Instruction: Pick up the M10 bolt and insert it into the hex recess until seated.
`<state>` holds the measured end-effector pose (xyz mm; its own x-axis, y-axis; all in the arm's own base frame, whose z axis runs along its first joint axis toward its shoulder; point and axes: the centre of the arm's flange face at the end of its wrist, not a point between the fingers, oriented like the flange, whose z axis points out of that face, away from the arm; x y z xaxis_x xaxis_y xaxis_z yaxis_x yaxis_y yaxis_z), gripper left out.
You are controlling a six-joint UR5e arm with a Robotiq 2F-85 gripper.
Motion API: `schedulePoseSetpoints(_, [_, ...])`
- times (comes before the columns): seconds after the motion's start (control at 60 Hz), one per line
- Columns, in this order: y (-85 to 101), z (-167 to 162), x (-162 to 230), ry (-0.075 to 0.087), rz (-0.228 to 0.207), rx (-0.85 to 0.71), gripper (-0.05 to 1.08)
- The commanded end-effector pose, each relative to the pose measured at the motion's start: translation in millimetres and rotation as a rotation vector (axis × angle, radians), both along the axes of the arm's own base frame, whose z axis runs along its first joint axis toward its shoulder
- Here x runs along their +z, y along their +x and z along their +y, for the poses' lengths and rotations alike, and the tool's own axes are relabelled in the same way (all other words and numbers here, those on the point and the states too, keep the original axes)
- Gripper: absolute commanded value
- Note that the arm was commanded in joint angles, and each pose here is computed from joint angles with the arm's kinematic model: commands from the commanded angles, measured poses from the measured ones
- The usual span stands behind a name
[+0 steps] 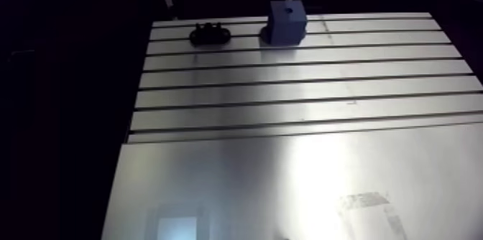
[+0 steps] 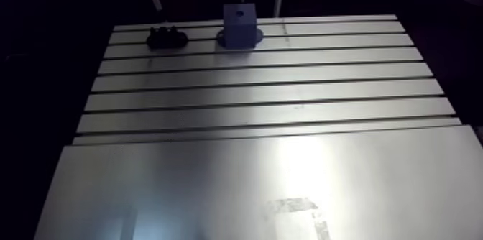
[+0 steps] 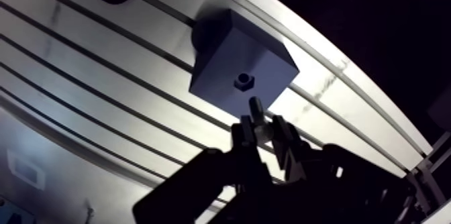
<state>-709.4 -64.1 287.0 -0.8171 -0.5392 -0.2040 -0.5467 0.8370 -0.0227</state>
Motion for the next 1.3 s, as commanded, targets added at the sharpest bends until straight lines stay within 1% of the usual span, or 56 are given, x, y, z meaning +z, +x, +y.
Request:
schedulePoseSetpoints(0.017, [-0.4, 0.0, -3.5, 0.002, 0.011, -0.006, 0.86])
schedulePoseSetpoints(0.233, [2.2, -3.2, -11.6, 0.003, 0.019, -0.002, 0.86])
schedulePoseSetpoints(0.317, [2.2, -5.7, -13.8, 0.002, 0.03, 0.002, 0.86])
schedulePoseSetpoints(0.333, [2.4, -6.0, -13.3, 0.0, 0.033, 0.001, 0.86])
schedulePoseSetpoints(0.433, [2.7, -6.0, -12.9, -0.001, 0.035, 0.001, 0.86])
schedulePoseSetpoints(0.567, [3.3, -5.5, -13.6, -0.006, 0.032, 0.0, 0.86])
schedulePoseSetpoints(0.783, [5.9, -2.5, -19.8, -0.007, 0.021, -0.004, 0.86])
schedulePoseSetpoints(1.3, [7.2, -3.8, -19.5, -0.008, 0.022, -0.005, 0.86])
